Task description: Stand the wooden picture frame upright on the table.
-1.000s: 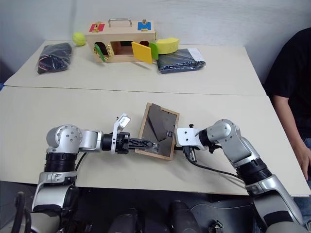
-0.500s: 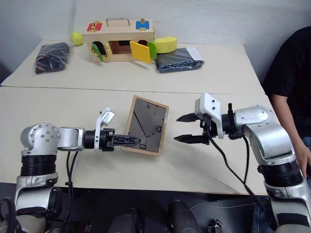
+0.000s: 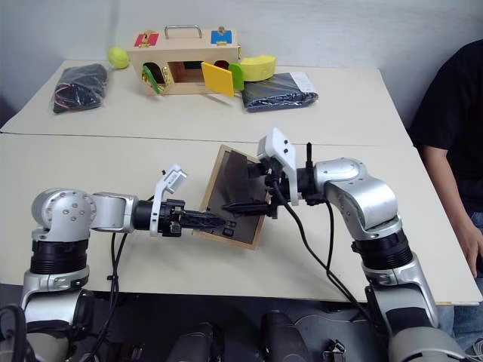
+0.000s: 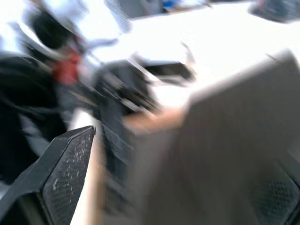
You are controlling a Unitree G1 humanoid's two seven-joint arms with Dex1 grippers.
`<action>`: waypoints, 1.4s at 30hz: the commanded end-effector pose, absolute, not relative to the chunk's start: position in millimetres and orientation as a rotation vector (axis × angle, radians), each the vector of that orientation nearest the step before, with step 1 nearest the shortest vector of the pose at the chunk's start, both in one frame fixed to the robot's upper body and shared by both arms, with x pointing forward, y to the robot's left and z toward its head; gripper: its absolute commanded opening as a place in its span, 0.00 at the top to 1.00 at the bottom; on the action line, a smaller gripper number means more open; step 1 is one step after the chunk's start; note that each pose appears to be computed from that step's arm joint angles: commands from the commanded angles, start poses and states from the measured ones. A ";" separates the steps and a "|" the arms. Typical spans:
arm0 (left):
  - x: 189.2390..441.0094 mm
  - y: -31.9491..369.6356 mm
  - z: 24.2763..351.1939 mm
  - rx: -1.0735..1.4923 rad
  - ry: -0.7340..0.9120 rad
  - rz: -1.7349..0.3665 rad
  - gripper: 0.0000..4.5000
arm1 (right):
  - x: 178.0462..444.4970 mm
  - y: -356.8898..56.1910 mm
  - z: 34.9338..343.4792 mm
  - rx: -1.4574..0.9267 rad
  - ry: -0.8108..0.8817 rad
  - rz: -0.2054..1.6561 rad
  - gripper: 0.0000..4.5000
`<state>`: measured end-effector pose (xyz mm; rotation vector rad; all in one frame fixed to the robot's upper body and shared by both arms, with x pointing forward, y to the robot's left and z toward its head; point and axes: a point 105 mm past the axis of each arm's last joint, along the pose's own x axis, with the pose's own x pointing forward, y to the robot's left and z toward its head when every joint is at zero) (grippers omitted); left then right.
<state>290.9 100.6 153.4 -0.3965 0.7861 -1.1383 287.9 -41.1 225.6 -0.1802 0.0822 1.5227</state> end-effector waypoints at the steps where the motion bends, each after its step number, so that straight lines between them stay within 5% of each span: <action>1: 300.9 110.3 162.0 -0.384 0.727 -1.108 0.71 | 286.3 -62.4 247.3 -0.231 0.013 1.459 0.00; 11: 298.6 115.3 171.3 -0.402 0.721 -1.132 0.71 | 305.3 -136.6 204.8 -0.773 -0.073 1.163 0.00; 17: 296.4 117.6 189.0 -0.445 0.717 -1.168 0.71 | 314.5 -115.4 186.7 -1.426 -0.713 0.936 0.00; 28: 288.9 118.1 198.6 -0.457 0.736 -1.219 0.71 | 349.8 -64.8 207.9 -1.507 -1.177 0.661 0.00; 36: 293.0 121.0 201.3 -0.424 0.704 -1.173 0.71 | 352.7 -51.2 210.3 -1.448 -1.265 0.683 0.48; 39: 289.4 124.4 201.3 -0.417 0.707 -1.177 0.71 | 359.4 -50.2 217.3 -1.428 -1.254 0.665 0.54; 42: 282.3 137.3 207.5 -0.434 0.697 -1.187 0.49 | 362.1 -49.6 221.9 -1.401 -1.241 0.666 0.57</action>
